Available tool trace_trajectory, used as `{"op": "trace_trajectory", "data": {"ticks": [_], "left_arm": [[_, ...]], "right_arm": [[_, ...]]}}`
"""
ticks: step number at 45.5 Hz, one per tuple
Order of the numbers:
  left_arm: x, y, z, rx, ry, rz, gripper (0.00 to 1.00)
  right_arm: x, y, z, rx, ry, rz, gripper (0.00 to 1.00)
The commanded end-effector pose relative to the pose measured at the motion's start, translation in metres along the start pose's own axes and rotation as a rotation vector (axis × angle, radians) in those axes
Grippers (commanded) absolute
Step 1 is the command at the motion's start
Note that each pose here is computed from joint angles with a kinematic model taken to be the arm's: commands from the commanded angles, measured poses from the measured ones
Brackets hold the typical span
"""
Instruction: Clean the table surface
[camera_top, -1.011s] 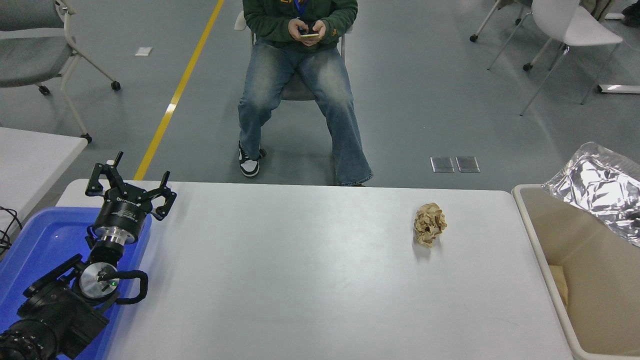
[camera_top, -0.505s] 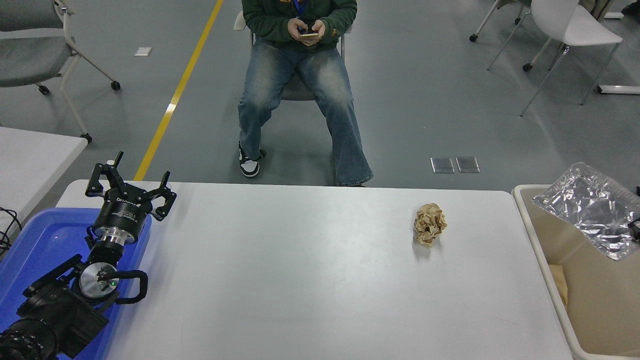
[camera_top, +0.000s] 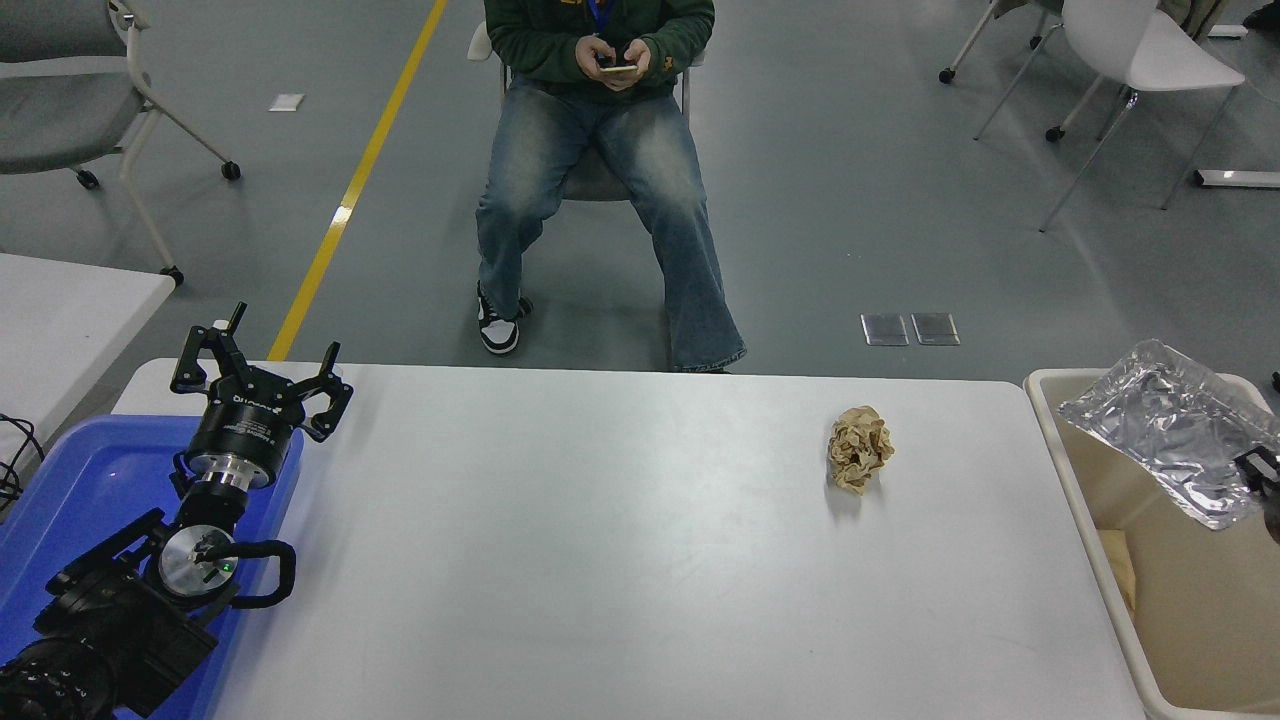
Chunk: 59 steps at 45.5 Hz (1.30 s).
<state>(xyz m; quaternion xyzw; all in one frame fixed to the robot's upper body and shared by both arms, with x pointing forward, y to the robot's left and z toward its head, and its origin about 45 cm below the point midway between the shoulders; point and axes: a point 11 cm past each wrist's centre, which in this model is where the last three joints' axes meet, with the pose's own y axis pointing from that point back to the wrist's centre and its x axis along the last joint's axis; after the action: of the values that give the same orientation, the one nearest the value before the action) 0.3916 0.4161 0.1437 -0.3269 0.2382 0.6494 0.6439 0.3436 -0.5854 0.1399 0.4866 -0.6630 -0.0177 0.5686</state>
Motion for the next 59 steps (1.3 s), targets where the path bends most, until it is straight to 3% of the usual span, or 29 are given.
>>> {"op": "trace_trajectory", "data": {"ticks": [1, 19, 20, 22, 24, 26, 27, 28, 51, 59], "left_arm": [[0.0, 0.0, 0.0, 0.0, 0.0, 0.0, 1.0], [0.0, 0.0, 0.0, 0.0, 0.0, 0.0, 1.0], [0.0, 0.0, 0.0, 0.0, 0.0, 0.0, 1.0], [0.0, 0.0, 0.0, 0.0, 0.0, 0.0, 1.0], [-0.001, -0.001, 0.0, -0.001, 0.0, -0.001, 1.0], [0.0, 0.0, 0.0, -0.001, 0.001, 0.001, 1.0], [-0.001, -0.001, 0.0, -0.001, 0.0, -0.001, 1.0], [-0.001, -0.001, 0.0, -0.001, 0.0, -0.001, 1.0], [-0.001, -0.001, 0.0, -0.001, 0.0, -0.001, 1.0], [-0.001, -0.001, 0.0, -0.001, 0.0, -0.001, 1.0]], "right_arm": [[0.006, 0.0, 0.001, -0.014, -0.029, 0.042, 0.0], [-0.015, -0.002, -0.022, 0.024, -0.256, 0.068, 0.0], [-0.017, -0.002, -0.023, 0.024, -0.257, 0.068, 0.03], [-0.018, -0.002, -0.023, 0.022, -0.258, 0.077, 0.25], [-0.016, -0.002, -0.021, 0.019, -0.259, 0.096, 0.59], [-0.013, -0.002, -0.018, 0.012, -0.262, 0.121, 0.87], [-0.011, -0.001, -0.018, 0.013, -0.262, 0.127, 0.97], [-0.011, -0.001, -0.017, 0.011, -0.261, 0.129, 1.0], [0.037, 0.004, -0.008, 0.011, -0.395, 0.201, 1.0], [0.038, 0.006, -0.036, 0.073, -0.419, 0.134, 1.0]]}}
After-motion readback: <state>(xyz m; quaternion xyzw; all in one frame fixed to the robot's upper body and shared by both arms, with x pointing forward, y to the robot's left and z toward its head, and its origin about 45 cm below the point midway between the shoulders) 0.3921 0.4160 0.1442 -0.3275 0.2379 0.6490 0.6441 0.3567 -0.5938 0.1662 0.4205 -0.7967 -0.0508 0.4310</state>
